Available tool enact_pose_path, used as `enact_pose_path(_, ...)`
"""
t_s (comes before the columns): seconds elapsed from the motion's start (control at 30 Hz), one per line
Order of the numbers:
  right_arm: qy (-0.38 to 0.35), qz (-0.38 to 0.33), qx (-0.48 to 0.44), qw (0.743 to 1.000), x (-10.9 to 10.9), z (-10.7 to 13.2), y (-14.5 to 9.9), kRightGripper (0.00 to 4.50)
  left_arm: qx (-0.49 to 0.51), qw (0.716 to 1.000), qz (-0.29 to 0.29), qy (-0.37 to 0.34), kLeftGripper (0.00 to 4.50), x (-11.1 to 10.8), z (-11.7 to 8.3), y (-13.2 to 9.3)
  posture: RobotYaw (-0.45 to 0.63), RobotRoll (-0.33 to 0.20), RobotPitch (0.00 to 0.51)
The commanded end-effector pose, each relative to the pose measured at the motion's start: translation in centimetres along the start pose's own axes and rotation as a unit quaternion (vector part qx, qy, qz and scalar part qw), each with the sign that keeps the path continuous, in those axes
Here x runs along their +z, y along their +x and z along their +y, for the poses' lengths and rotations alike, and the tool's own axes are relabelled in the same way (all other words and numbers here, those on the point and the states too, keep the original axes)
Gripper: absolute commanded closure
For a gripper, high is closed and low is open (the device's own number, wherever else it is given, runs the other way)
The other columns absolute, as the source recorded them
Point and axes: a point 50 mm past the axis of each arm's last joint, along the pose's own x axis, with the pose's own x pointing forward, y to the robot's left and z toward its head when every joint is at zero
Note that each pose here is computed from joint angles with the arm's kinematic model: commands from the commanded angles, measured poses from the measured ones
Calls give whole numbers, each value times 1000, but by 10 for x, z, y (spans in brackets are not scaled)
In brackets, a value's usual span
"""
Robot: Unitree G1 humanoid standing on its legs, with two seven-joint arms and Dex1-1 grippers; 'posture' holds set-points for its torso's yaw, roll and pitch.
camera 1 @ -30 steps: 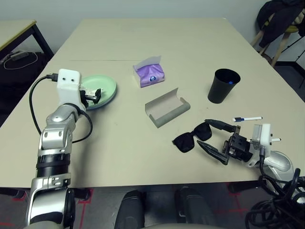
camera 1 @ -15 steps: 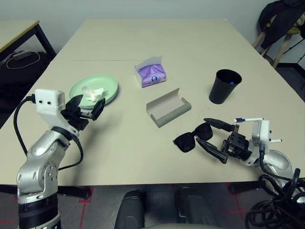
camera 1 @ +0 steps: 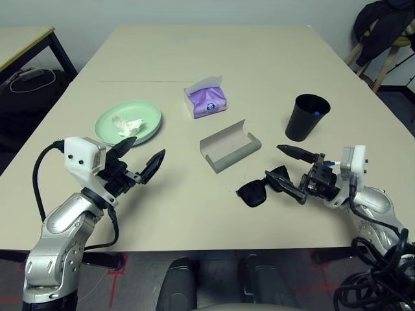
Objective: Organize and tidy the items on the table.
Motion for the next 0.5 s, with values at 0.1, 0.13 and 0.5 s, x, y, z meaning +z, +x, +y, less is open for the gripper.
enact_pose_path(0.1, 16, 8, -5, 1000, 2, -6, 4, 0, -60, 998, 1, 13, 40, 2, -8, -1, 105, 0, 89)
enact_pose_path(0.13, 17, 10, -3, 1000, 3, -7, 6, 0, -63, 998, 1, 15, 40, 3, -8, -1, 105, 0, 89)
enact_pose_path(0.5, 9, 20, -29, 999, 33, -24, 27, 0, -98, 995, 10, 29, 40, 2, -5, 1, 101, 0, 82)
